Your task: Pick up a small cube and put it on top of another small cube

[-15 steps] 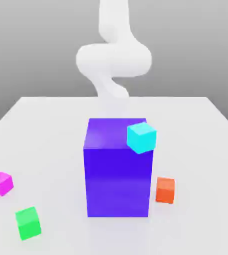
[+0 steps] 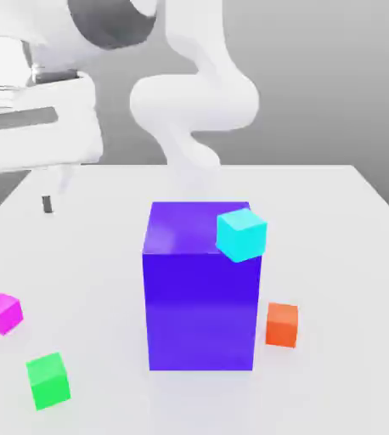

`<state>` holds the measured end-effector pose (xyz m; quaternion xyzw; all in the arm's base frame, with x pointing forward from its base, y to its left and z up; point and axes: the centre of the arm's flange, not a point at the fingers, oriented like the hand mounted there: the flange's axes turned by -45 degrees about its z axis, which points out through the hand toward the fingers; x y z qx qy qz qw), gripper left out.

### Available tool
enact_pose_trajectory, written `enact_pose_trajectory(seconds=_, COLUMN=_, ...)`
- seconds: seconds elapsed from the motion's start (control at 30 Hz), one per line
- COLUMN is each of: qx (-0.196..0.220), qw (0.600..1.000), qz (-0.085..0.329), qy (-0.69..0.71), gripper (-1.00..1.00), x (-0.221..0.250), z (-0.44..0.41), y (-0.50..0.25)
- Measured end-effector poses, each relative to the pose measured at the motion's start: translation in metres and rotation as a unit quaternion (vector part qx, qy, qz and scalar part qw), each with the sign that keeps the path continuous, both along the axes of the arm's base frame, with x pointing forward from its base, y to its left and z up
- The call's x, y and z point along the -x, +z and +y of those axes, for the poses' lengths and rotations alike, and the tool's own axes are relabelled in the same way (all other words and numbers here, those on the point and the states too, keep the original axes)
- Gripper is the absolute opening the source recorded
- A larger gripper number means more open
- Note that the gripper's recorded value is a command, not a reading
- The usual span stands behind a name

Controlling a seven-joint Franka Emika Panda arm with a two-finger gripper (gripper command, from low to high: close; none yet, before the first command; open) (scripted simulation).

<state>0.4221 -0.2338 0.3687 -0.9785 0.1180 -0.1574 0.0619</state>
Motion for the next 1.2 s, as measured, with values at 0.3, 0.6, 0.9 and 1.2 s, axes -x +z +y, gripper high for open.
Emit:
enact_pose_trajectory(seconds=0.3, qx=0.014, qw=0.989, qz=0.125, qy=-0.078, gripper=0.0, x=0.108, z=-0.092, y=-0.146)
enact_pose_trajectory(seconds=0.6, qx=0.03, qw=0.981, qz=0.167, qy=-0.098, gripper=0.0, x=0.152, z=-0.114, y=-0.225)
enact_pose_trajectory(seconds=0.9, qx=0.027, qw=0.981, qz=0.167, qy=-0.098, gripper=-1.0, x=0.153, z=-0.113, y=-0.24)
enact_pose_trajectory(seconds=1.2, qx=0.025, qw=0.983, qz=0.166, qy=-0.08, gripper=-1.0, x=0.135, z=-0.102, y=-0.175)
